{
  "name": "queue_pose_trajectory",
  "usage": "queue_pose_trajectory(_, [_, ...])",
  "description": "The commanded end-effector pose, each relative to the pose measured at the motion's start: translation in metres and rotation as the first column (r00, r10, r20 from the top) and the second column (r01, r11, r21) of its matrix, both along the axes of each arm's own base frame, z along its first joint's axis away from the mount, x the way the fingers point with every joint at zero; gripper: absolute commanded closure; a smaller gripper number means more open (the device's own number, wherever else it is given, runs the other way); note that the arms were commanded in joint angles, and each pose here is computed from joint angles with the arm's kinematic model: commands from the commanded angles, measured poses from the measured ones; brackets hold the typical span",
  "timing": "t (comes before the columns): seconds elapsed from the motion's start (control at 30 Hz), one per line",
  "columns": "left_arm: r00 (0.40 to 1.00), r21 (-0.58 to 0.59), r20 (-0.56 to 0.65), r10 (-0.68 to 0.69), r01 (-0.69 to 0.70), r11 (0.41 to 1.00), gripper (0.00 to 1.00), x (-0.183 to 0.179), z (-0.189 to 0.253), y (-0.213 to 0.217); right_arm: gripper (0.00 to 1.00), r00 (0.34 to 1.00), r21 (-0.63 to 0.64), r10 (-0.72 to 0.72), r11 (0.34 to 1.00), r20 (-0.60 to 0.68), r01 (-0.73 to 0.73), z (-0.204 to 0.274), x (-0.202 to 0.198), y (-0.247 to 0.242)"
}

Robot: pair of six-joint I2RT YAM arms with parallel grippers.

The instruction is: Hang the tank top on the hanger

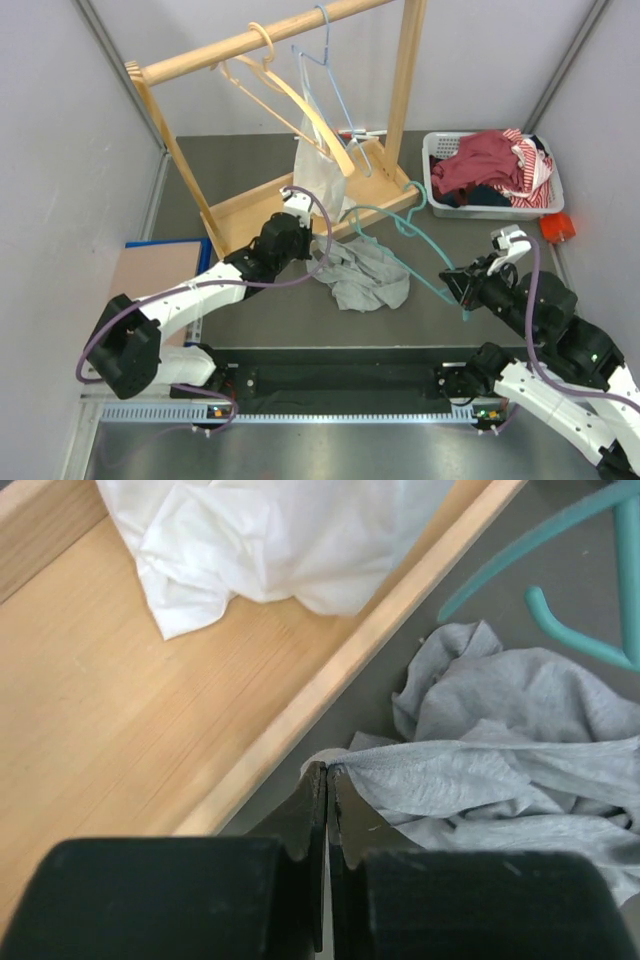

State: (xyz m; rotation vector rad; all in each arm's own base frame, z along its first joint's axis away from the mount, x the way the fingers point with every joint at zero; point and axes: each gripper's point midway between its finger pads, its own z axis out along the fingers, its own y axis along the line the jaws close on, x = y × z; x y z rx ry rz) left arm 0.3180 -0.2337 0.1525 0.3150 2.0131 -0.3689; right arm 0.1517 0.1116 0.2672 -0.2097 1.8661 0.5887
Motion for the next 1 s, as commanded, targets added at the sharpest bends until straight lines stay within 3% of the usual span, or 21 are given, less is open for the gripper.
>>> queue_pose_trajectory(0.0, [0.999,0.002,-0.005,0.041,-0.041,0.999,1.0,0.008,0.005,0.016,1.0,0.993,0.044,0.097,0.994,0.065,-0.1,0.022,-0.003,0.019])
queue_pose_trajectory(0.33, [0.994,-0.027,-0.038,0.105,-0.106,0.994,1.0,0.025,0.002,0.032,1.0,0.962,0.053,0.27,0.961,0.05,-0.272,0.013,-0.018,0.046])
queue_pose_trajectory(0.6, [0.995,-0.051,-0.032,0.097,-0.099,0.994,1.0,0.022,0.01,0.034,1.0,0.958,0.034,0.286,0.957,0.004,-0.286,-0.008,-0.006,0.061])
queue_pose_trajectory(0.97, [0.996,-0.095,-0.053,0.071,-0.076,0.993,1.0,0.003,0.033,0.036,1.0,0.967,0.015,0.247,0.968,0.059,-0.249,-0.004,0.018,0.071])
